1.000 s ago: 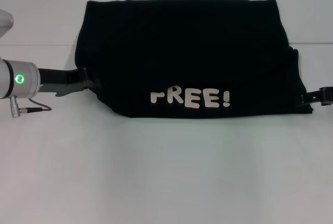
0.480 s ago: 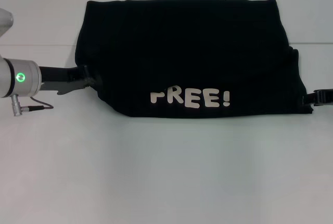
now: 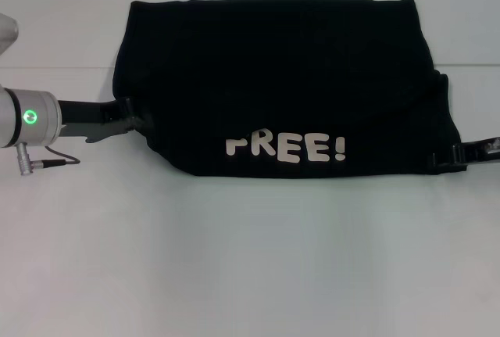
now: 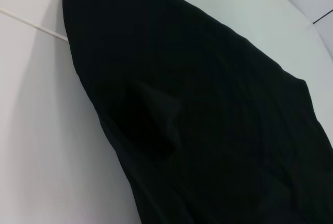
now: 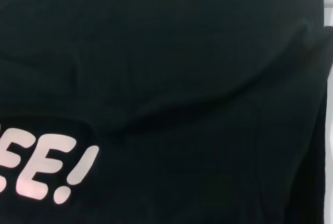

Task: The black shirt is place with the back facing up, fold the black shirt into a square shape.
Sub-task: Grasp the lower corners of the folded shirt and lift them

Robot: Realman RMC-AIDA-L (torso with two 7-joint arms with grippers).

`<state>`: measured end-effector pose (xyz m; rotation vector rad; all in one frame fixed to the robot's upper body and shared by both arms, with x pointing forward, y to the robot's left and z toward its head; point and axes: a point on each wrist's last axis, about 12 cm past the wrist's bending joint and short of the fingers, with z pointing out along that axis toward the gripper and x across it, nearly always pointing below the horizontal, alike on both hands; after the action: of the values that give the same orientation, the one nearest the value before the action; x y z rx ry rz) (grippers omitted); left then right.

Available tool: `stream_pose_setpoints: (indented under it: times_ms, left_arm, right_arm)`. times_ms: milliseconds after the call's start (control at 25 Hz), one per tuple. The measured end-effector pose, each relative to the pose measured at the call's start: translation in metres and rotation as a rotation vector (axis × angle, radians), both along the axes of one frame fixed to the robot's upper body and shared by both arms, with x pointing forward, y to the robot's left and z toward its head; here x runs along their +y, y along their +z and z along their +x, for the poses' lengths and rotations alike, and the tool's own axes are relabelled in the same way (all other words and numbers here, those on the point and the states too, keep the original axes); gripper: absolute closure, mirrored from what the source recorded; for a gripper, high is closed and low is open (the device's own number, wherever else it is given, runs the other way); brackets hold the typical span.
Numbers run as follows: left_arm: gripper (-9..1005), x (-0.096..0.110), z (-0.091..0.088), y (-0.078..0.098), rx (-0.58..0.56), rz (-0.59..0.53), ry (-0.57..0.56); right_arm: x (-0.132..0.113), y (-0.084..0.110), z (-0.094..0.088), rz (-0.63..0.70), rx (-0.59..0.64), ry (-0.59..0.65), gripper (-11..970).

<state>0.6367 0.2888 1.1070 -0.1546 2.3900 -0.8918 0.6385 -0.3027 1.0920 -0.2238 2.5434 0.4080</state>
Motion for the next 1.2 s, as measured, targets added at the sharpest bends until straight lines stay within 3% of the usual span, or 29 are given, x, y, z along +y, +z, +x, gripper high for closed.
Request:
stream_pose_setpoints:
  times_ms: [120, 520, 840, 920, 1000, 1200]
  left_arm:
    - [998, 0.0, 0.0, 0.0, 0.0, -0.001, -0.001]
    - [998, 0.001, -0.002, 0.0, 0.008, -0.008, -0.008]
    - [997, 0.002, -0.01, 0.016, 0.078, -0.038, -0.165]
    - [997, 0.004, -0.017, 0.02, 0.114, -0.05, -0.228]
    - [997, 0.006, -0.025, 0.022, 0.154, -0.062, -0.291]
    - [997, 0.013, -0.052, 0.024, 0.266, -0.074, -0.441]
  right_arm:
    - [-0.001, 0.003, 0.001, 0.008, -0.004, -0.006, 460]
    - [-0.005, 0.007, 0.001, 0.018, 0.007, -0.009, 866]
    - [-0.019, 0.032, -0.011, 0.079, 0.078, 0.04, 891]
    - [-0.028, 0.041, -0.026, 0.099, 0.177, 0.083, 897]
    - [-0.03, 0.042, -0.031, 0.104, 0.21, 0.096, 897]
    - [-0.038, 0.046, -0.065, 0.14, 0.369, 0.17, 897]
